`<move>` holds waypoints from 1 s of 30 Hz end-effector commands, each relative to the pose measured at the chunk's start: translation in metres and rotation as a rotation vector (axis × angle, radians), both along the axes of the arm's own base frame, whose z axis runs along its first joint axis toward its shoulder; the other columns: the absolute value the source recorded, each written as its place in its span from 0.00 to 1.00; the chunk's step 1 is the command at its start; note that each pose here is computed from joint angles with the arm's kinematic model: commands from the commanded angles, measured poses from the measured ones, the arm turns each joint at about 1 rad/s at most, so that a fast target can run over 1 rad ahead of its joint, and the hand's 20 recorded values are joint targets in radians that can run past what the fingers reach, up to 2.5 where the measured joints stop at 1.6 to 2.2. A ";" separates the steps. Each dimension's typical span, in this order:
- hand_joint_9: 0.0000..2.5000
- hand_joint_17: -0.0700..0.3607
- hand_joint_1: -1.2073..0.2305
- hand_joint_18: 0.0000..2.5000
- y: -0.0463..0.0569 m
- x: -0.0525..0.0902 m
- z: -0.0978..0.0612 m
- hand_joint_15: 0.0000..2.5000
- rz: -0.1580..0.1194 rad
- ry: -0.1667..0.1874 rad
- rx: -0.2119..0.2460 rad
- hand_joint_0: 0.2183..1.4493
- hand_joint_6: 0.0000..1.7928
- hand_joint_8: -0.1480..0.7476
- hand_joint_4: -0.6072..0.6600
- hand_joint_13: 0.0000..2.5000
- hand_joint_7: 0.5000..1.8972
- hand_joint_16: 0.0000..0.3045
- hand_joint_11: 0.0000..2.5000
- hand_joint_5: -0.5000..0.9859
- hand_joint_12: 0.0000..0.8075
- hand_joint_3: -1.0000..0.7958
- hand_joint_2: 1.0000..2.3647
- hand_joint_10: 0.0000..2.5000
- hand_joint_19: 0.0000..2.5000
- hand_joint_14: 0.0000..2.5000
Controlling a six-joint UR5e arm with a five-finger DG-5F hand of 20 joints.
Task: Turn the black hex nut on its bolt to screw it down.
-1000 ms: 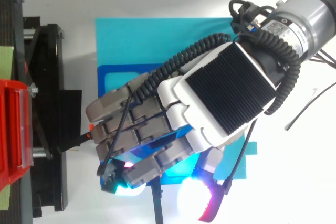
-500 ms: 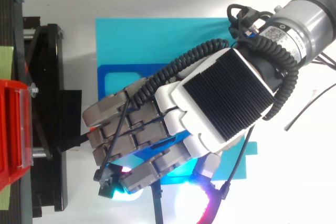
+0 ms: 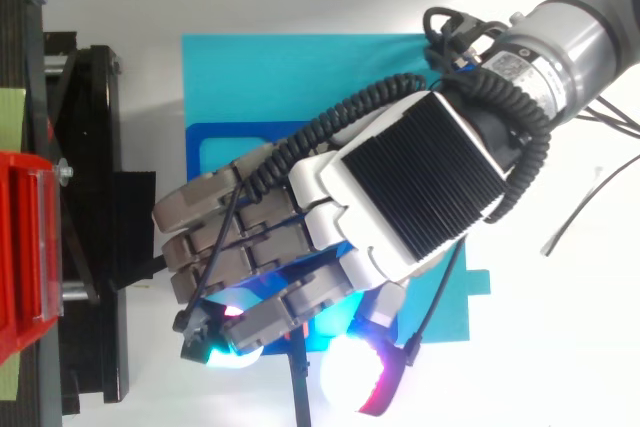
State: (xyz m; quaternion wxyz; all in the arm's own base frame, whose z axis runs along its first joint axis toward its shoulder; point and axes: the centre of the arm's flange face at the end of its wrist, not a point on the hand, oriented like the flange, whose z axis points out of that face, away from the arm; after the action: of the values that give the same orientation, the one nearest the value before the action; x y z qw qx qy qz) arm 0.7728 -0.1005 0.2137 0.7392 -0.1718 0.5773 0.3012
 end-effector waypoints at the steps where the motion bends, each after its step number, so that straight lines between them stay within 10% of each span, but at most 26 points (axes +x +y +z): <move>1: 0.23 0.42 0.57 0.20 -0.003 0.003 -0.002 0.09 0.013 0.014 0.028 0.24 0.29 0.48 0.64 0.22 0.45 0.16 0.16 0.25 0.35 0.28 0.00 0.00 0.13 0.00; 7: 0.23 0.42 0.57 0.20 -0.008 0.003 0.004 0.09 0.049 0.023 0.021 0.24 0.29 0.48 0.64 0.22 0.45 0.16 0.16 0.25 0.35 0.28 0.00 0.00 0.12 0.00; 30: 0.23 0.42 0.56 0.20 -0.034 -0.002 0.005 0.09 0.043 0.001 0.005 0.24 0.35 0.47 0.64 0.23 0.30 0.16 0.17 0.21 0.35 0.28 0.00 0.00 0.13 0.00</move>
State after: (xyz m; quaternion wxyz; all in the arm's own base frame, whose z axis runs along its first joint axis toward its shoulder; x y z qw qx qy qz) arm 0.7709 -0.1315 0.2179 0.7302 -0.1814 0.5753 0.3210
